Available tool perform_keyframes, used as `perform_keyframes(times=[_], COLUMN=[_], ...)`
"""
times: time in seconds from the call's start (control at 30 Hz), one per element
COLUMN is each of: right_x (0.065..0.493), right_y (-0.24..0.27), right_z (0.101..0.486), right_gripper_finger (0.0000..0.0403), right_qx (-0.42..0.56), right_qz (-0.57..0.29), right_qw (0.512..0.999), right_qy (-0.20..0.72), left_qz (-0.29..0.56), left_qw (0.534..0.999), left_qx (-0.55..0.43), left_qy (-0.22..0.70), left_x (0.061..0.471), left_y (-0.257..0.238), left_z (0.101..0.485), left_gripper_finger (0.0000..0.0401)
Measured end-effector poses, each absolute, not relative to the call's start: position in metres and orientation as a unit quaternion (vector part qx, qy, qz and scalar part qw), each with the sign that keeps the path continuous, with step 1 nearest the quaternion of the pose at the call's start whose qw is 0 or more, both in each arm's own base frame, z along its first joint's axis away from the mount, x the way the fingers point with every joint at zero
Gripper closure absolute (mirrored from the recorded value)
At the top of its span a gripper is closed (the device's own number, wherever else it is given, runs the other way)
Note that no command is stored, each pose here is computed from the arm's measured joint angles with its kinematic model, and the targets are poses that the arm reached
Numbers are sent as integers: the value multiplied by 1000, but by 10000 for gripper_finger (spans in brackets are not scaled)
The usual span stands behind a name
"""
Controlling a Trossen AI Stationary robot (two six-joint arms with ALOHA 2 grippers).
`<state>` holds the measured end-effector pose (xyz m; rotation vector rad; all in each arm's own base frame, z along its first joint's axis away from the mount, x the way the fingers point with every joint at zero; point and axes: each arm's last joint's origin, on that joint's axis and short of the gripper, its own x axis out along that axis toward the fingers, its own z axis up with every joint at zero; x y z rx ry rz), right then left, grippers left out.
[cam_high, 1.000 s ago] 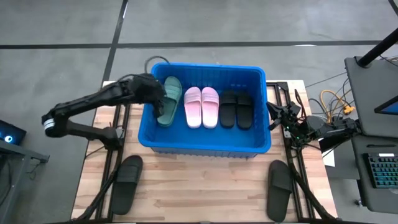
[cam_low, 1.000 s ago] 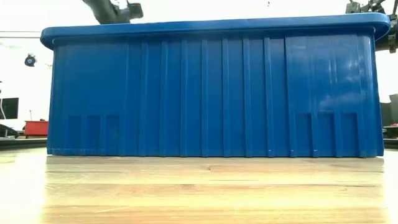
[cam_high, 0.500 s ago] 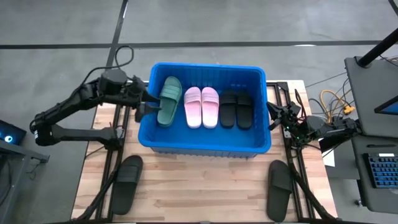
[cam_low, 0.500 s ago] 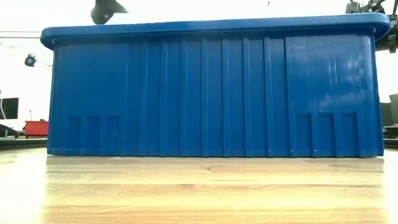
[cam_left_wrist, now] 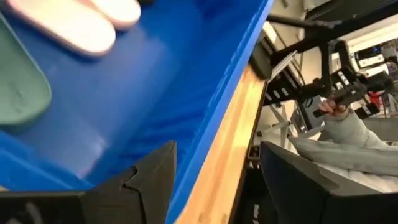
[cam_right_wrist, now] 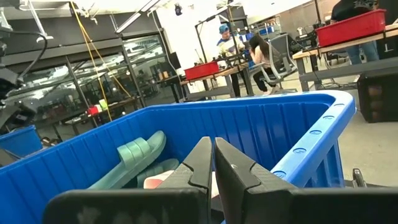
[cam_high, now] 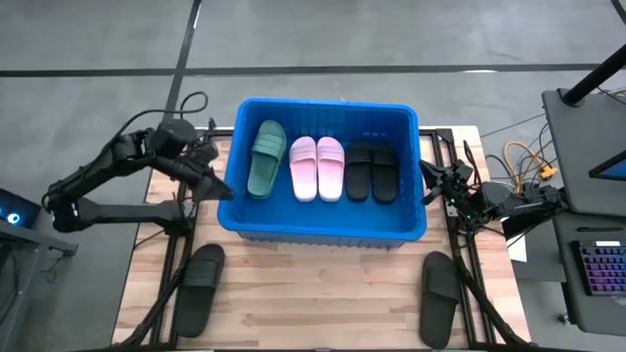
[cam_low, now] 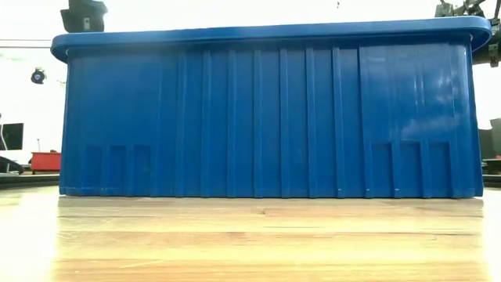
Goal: Pick and place slides into bin
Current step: Put the right black slide into the blue bin
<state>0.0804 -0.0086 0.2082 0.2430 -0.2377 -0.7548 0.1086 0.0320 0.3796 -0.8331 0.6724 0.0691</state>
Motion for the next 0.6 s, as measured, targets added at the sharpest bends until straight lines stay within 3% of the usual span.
perform_keyframes(times=[0.4, 0.6], right_x=[80, 80], right_y=[-8, -4], right_z=[211, 224], right_gripper_finger=[394, 388], right_qx=[143, 165], right_qz=[-358, -240], right_qw=[913, 941], right_qy=[-135, -174], left_qz=[8, 14], left_qw=[823, 831], left_qx=[-445, -424], left_qy=[353, 360], left_x=[111, 115], left_y=[18, 20], left_z=[382, 378], left_gripper_finger=[186, 186])
